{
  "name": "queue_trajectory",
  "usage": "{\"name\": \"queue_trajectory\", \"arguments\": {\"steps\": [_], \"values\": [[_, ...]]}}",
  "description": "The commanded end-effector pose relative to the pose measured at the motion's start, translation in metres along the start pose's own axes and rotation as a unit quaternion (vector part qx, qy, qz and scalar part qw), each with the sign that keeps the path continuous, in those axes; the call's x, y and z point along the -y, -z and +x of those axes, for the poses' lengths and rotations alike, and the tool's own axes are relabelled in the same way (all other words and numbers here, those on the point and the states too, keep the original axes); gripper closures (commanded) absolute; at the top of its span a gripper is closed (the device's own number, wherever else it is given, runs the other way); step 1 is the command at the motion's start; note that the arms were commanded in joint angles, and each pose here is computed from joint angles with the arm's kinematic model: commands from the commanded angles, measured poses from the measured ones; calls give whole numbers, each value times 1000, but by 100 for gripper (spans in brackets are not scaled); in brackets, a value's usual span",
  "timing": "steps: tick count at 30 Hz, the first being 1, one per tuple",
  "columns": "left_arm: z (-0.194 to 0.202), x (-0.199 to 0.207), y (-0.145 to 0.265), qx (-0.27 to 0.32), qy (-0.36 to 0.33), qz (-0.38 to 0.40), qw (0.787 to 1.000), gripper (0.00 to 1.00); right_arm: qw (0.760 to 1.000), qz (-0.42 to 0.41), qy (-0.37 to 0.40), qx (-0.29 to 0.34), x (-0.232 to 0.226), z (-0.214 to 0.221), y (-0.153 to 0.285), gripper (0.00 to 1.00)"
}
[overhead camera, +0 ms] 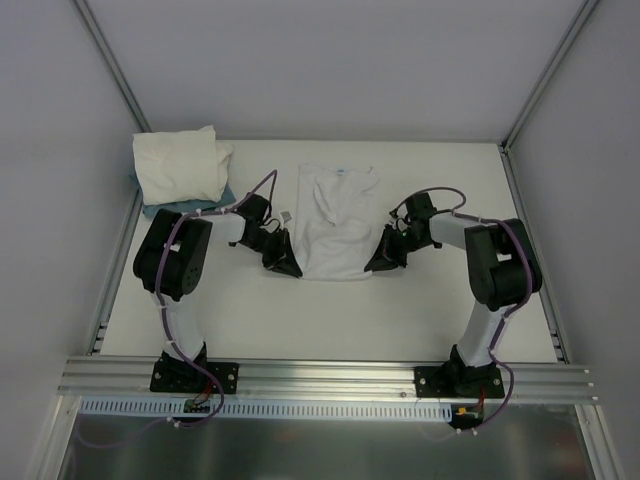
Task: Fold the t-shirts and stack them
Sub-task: Grab one side of the 2/3 rectangular tshirt with both arms, then fold the long partially folded tshirt into a neat square
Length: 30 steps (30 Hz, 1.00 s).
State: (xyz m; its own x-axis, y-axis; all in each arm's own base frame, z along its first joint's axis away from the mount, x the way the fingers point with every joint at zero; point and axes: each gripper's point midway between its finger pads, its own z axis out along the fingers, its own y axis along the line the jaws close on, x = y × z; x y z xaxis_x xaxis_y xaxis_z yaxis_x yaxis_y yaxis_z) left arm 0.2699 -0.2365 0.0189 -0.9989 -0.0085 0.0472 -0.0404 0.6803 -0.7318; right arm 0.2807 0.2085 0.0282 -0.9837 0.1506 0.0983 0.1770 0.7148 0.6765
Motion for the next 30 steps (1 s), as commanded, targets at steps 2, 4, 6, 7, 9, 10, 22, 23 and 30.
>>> {"name": "queue_trajectory", "arguments": {"steps": [2, 4, 6, 7, 9, 10, 22, 23, 30], "values": [[15, 13, 16, 1, -25, 3, 1000, 100, 1000, -2, 12, -7, -2, 23, 15, 100], [19, 19, 22, 5, -29, 8, 1000, 100, 1000, -4, 14, -9, -3, 31, 19, 100], [25, 23, 28, 6, -29, 11, 999, 100, 1000, -3, 13, -16, -2, 43, 22, 100], [28, 24, 30, 4, -29, 11, 1000, 100, 1000, -4, 16, -17, -2, 46, 23, 100], [33, 27, 35, 3, -29, 13, 999, 100, 1000, -4, 15, -26, -2, 58, 26, 100], [38, 26, 37, -1, -24, 12, 1000, 100, 999, -3, 16, -29, -1, 63, 27, 100], [67, 36, 45, -7, -23, 20, 1000, 100, 998, -5, 21, -52, -3, 104, 48, 99], [65, 37, 45, -6, -23, 21, 1000, 100, 999, -5, 21, -50, -4, 103, 50, 99], [40, 54, 46, 1, -35, 28, 999, 100, 999, 1, 37, -20, -23, 68, 58, 99]]}}
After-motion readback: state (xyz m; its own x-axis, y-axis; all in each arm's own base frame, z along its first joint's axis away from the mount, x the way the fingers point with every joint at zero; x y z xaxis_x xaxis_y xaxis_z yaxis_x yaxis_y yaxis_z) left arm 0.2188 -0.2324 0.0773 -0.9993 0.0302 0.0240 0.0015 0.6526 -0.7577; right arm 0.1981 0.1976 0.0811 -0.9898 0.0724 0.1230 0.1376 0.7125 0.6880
